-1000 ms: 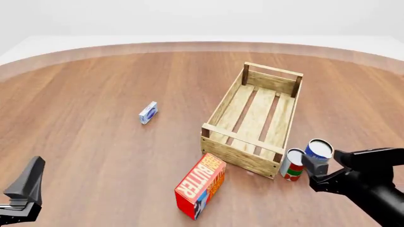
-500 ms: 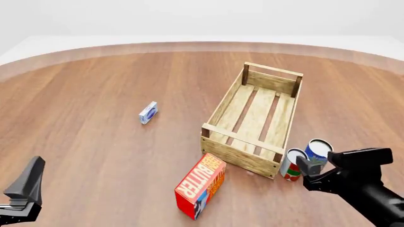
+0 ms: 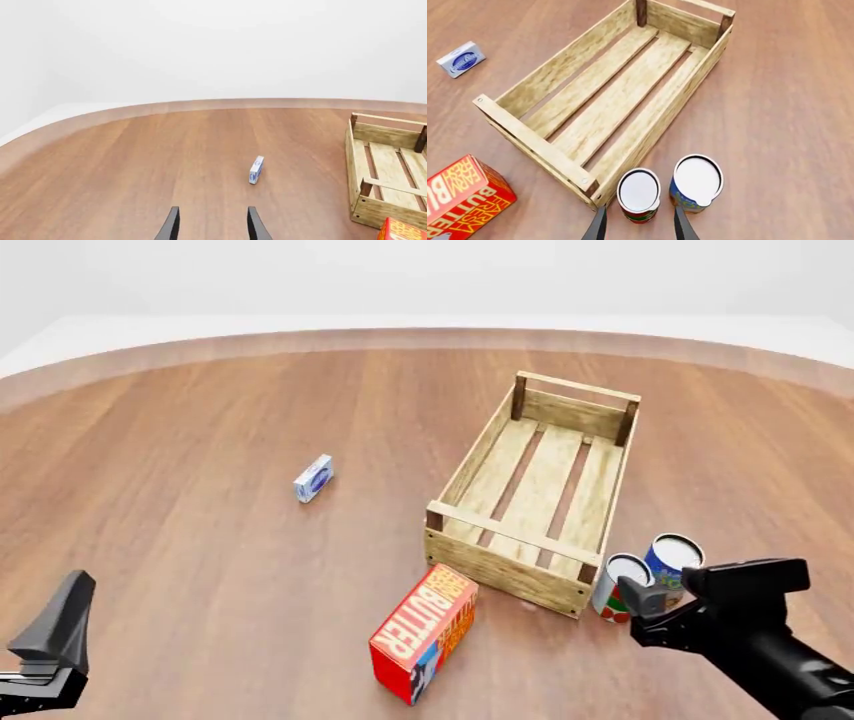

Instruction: Pick up the tomato sauce, and put it in the wooden tray.

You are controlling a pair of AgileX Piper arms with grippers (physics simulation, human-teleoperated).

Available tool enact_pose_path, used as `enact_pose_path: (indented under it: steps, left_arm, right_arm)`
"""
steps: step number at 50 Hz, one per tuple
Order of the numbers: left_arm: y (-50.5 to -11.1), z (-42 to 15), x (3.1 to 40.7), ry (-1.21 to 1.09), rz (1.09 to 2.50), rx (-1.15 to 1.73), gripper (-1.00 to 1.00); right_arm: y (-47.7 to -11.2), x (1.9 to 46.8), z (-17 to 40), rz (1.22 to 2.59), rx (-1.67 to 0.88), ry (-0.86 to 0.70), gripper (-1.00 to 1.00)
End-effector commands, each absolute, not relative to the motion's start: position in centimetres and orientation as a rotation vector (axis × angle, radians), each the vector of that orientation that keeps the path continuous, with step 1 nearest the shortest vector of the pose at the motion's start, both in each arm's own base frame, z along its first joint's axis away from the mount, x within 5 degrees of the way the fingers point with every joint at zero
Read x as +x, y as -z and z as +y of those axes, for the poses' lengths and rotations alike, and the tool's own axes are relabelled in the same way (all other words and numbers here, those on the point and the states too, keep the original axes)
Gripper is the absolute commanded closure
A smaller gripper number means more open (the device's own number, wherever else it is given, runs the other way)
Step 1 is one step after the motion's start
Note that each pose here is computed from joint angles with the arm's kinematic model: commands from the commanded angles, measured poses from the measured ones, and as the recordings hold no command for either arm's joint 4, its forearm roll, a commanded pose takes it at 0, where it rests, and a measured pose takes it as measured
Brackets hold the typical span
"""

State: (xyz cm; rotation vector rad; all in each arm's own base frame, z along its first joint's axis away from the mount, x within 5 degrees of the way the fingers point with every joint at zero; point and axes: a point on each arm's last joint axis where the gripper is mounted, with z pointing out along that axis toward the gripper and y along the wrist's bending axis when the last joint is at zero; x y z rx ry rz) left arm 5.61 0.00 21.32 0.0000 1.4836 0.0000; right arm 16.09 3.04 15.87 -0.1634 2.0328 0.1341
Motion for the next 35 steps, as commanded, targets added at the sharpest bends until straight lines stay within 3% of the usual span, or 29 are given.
enact_pose_path:
  steps: [1,35]
  left_arm:
    - [-21.3,0.0,5.6,0.000,1.484,0.000,-1.00]
    - [-21.3,0.0,5.6,0.000,1.484,0.000,-1.00]
  right_arm:
    - [-15.4,16.3,3.0,2.040,-0.158,-0.131,-1.00]
    - [-13.8,17.1,3.2,2.066,-0.163,-0.133,-1.00]
